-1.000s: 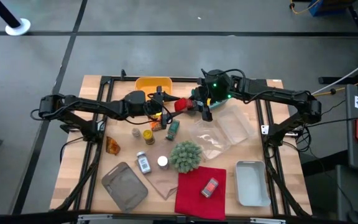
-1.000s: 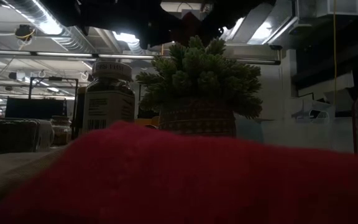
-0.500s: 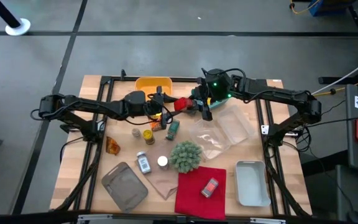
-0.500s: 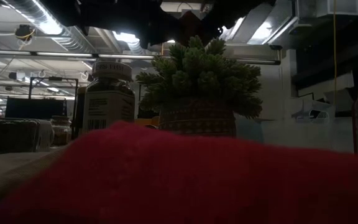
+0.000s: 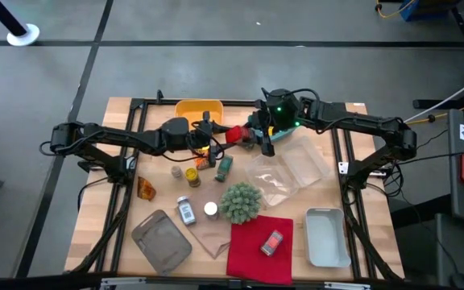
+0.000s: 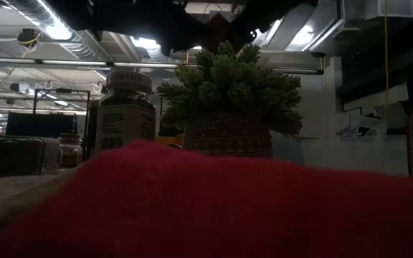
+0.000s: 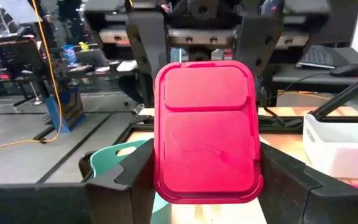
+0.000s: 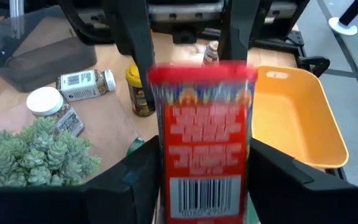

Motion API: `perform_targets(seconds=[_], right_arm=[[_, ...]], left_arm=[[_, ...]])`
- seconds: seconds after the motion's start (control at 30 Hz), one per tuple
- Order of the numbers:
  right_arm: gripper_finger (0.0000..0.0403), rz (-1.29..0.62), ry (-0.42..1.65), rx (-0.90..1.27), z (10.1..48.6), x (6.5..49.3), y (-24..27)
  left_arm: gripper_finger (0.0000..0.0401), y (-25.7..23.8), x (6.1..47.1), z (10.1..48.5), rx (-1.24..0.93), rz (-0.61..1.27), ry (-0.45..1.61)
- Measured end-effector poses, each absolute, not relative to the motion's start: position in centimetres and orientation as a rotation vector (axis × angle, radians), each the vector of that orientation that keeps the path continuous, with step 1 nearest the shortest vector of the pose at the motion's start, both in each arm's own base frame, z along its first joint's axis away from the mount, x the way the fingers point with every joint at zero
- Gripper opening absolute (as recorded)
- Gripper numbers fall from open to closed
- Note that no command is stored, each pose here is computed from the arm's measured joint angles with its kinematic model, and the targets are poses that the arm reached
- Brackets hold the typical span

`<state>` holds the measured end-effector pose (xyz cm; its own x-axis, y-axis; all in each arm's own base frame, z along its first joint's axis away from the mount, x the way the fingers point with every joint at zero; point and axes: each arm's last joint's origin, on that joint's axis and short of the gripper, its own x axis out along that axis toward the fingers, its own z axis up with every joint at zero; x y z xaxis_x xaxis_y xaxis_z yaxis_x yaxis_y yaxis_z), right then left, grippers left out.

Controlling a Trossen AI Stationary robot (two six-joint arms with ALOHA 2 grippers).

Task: Sort spices by type
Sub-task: Put the top red seasoning can into the left transparent bin

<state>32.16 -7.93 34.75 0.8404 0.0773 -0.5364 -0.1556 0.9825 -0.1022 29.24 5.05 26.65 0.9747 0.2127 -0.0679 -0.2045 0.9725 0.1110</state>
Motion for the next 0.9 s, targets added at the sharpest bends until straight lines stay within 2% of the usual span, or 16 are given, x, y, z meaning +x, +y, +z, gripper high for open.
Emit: perform_targets(seconds=[0.13, 0.37, 0.63, 0.77, 0.9], right_arm=[[0.0246, 0.115, 0.564, -0.146, 34.7, 32.1, -7.9], [0.0281, -0.018, 0.639, -0.178, 34.8, 31.7, -8.3], [0.0280, -0.078, 0.761, -0.182, 38.5, 29.9, -8.1], [0.0280, -0.154, 0.785, -0.210, 40.7, 28.9, -8.0], [0.0280, -0.243, 0.818, -0.244, 42.3, 27.9, -8.1]], left_arm=[[0.0200, 5.0, 29.3, 26.7, 0.103, 0.211, 0.077], [0.0200, 5.1, 29.2, 26.6, 0.084, 0.218, 0.077], [0.0200, 5.0, 29.5, 27.0, 0.050, 0.187, 0.070], [0.0200, 5.0, 31.0, 28.0, 0.043, 0.105, 0.096], [0.0200, 5.3, 33.6, 28.0, 0.026, 0.066, 0.208]])
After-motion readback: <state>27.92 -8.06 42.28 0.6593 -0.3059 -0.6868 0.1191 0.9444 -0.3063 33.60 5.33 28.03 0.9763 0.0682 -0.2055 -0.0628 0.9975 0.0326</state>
